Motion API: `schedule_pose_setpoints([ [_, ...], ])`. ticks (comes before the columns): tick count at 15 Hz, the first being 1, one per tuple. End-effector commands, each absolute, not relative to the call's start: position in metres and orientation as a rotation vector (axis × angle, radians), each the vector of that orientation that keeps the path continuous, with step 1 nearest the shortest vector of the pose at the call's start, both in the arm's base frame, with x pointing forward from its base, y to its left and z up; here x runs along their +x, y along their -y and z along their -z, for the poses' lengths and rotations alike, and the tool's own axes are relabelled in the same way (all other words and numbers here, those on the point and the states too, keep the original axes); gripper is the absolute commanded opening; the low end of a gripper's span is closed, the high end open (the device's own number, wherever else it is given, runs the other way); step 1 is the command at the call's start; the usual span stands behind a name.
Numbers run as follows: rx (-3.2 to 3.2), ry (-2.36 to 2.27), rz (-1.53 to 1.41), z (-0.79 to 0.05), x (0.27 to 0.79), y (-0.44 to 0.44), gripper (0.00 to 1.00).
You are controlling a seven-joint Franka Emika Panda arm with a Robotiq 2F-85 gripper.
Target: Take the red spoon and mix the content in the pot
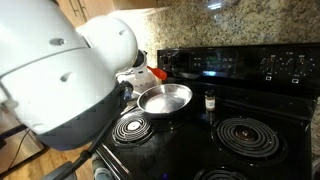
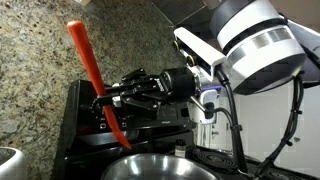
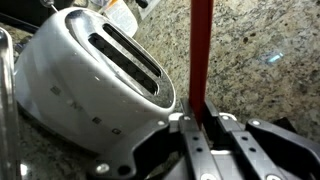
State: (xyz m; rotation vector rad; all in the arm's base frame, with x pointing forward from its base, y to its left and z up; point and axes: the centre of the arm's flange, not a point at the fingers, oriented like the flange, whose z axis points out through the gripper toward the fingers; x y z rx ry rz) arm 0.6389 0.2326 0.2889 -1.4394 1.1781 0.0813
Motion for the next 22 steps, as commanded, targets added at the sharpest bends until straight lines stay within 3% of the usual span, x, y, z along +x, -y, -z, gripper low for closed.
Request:
schedule_pose_setpoints([
  [1,-1.362,-1.188,-0.083,-0.287,0.638,-0.231,0.04],
  [10,-1.188,-1.214,-0.176,-0.281,0.641,-0.229,0.04],
  [11,-1.26,-1.209,-0.17,-0.286,0.648,-0.228,0.16],
  [17,-1.231,-1.209,-0.171,-0.299,0.653,-0.224,0.16],
  [18,-1.245,-1.231,-0.201,-0.301,0.65,-0.225,0.04],
  [22,-1.169,-1.309,-0.385,-0.295,0.646,-0.224,0.04],
])
